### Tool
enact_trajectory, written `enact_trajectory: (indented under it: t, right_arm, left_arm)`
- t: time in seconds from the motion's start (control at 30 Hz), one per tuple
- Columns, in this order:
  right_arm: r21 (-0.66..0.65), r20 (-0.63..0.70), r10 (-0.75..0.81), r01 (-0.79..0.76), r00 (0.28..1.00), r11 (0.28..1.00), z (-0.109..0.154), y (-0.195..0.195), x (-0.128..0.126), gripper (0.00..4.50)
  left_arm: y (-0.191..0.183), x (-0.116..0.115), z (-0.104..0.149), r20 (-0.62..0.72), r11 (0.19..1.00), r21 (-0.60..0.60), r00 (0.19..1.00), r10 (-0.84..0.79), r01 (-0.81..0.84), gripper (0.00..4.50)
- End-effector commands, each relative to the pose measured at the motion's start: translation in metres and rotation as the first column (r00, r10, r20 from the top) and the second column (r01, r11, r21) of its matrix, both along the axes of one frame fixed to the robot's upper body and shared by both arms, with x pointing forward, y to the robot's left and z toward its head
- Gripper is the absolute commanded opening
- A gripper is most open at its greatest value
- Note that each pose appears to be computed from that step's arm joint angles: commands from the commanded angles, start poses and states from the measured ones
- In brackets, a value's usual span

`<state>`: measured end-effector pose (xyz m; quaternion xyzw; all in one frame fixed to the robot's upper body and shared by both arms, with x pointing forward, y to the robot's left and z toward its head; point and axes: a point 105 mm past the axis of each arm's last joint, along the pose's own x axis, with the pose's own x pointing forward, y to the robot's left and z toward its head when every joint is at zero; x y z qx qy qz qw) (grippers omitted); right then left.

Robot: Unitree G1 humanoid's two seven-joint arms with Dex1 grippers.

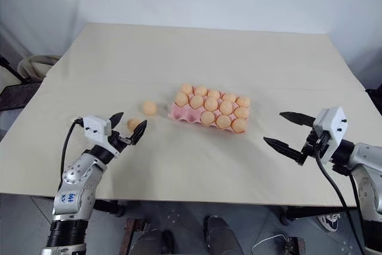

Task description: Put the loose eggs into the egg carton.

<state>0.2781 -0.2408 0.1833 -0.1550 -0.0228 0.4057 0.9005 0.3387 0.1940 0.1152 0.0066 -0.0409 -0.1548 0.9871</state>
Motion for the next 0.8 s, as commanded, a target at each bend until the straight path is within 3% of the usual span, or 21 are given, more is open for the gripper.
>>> enact_trajectory:
  t: [0.03,0.17,0.27,0.47,0.67,0.8]
  right_arm:
    - [0.011,0.055,-0.013,0.013,0.998,1.0,0.013,-0.001,-0.003,4.49]
    - [0.011,0.052,-0.019,0.018,0.998,1.0,0.013,0.0,-0.003,4.49]
    - [0.012,0.053,-0.023,0.022,0.998,1.0,0.013,0.0,-0.002,4.5]
    - [0.009,0.053,-0.031,0.03,0.998,1.0,0.013,0.0,-0.001,4.5]
    - [0.011,0.053,-0.03,0.029,0.998,1.0,0.013,0.001,0.001,4.5]
    - [0.013,0.056,-0.031,0.03,0.998,0.999,0.013,0.001,0.002,4.5]
  left_arm:
    - [-0.001,0.005,0.002,-0.013,1.0,0.002,1.0,0.018,-0.018,4.5]
    - [-0.004,0.008,-0.004,-0.06,1.0,0.01,0.998,0.013,-0.012,4.5]
    - [-0.007,0.01,-0.002,-0.056,1.0,0.017,0.998,0.008,-0.007,3.93]
    - [-0.014,0.004,0.001,-0.055,0.999,0.009,0.998,-0.03,0.031,2.17]
    - [-0.024,-0.001,0.012,-0.014,0.996,0.022,0.997,-0.081,0.081,2.17]
    - [-0.052,-0.008,0.031,0.037,0.978,0.008,0.977,-0.209,0.209,2.17]
